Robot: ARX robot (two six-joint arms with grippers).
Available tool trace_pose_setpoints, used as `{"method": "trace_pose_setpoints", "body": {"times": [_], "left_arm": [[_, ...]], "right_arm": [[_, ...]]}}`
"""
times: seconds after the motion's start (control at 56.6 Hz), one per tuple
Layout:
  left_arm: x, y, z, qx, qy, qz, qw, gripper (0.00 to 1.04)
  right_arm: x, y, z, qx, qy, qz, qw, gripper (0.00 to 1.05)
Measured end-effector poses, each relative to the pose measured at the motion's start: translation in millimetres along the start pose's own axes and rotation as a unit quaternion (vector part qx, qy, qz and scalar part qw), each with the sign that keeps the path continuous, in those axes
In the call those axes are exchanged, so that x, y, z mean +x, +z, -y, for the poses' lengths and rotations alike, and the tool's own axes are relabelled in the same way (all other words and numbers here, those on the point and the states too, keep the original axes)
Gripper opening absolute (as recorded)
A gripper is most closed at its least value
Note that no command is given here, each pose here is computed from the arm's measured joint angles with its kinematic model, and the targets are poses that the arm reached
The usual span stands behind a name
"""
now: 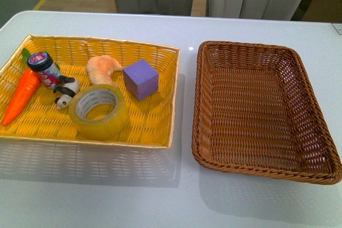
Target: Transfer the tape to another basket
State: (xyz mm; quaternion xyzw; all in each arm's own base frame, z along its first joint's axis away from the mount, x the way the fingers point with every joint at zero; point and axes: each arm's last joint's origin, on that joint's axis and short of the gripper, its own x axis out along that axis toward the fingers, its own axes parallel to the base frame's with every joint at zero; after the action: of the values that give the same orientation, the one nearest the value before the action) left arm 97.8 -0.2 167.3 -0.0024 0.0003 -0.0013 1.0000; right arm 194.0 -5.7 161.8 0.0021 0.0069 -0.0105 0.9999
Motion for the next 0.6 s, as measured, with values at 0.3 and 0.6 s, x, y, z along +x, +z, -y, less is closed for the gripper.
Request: {"method": "trace_pose_setpoints", "body": {"times": [0.3,0.6], "left_arm": [[0.0,0.0,0.0,0.0,0.0,0.0,1.0,0.96],[0.0,0.0,0.0,0.0,0.0,0.0,1.0,0.96]], "right_arm": [[-33.0,-0.4,-4.3,0.0,0.008,-0.001,1.0,0.02],[-50.7,4.4,-4.1,0.0,0.009,0.007,1.0,0.02]]}}
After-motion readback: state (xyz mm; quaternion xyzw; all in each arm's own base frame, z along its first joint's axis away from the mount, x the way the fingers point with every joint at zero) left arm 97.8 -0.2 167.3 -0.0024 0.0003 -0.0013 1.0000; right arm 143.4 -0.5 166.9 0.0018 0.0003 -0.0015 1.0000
